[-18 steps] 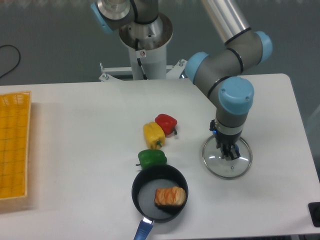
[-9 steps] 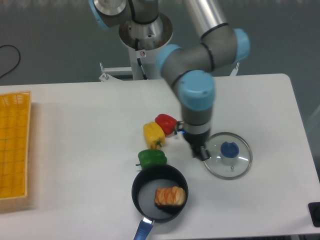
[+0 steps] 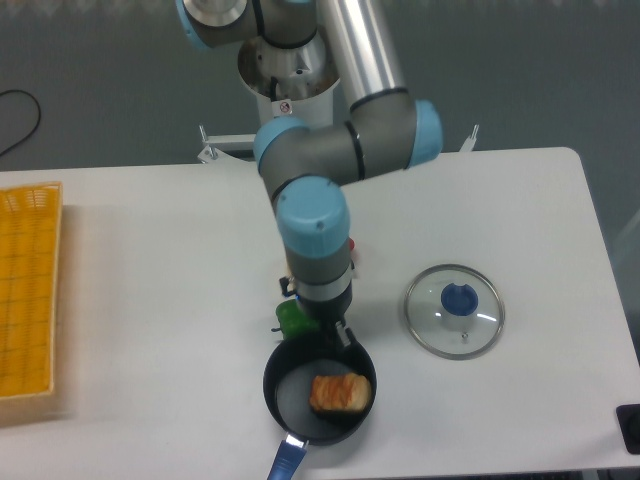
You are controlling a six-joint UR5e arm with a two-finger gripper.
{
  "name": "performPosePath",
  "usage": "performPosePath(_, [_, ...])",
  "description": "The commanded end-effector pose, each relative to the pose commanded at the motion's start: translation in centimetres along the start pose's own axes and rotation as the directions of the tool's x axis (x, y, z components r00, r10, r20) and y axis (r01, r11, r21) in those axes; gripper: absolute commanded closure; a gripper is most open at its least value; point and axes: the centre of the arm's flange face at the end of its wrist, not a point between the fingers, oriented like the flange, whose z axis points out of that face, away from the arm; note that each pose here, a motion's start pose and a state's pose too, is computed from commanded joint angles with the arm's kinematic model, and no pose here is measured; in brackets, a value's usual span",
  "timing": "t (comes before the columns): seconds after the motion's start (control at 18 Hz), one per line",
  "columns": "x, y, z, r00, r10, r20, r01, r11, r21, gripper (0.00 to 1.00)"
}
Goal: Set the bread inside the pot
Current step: 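Move the gripper from the lid over the black pan with bread, then move the gripper back down to the blue knob of the lid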
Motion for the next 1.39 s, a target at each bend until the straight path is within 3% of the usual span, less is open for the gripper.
performPosePath(0.22, [-0.1, 0.0, 0.3, 1.0, 0.0, -0.002, 0.0, 1.0, -0.004, 1.0])
performPosePath(0.28, [-0.1, 0.0, 0.1, 1.0, 0.001, 0.001, -0.001, 1.0, -0.003, 0.91])
performPosePath(0.33, [-0.1, 0.1, -0.2, 1.0, 0.006, 0.005, -0.006, 1.0, -0.001, 0.6])
performPosePath(0.39, [-0.1, 0.1, -0.6, 1.0, 0.009, 0.009, -0.009, 1.0, 0.0, 0.22])
performPosePath(0.44, [0.0, 0.3, -1.0, 1.0, 0.009, 0.014, -0.009, 1.0, 0.001, 0.1])
performPosePath(0.5, [0.0, 0.6, -1.6, 1.0, 0.006, 0.022, -0.006, 1.0, 0.0, 0.05])
performPosePath(0.83, [-0.2, 5.2, -5.2, 0.998, 0.035, 0.05, -0.034, 0.999, -0.008, 0.01])
performPosePath(1.39, [-1.7, 13.9, -3.8, 0.993, 0.114, -0.029, -0.114, 0.993, -0.029, 0.01])
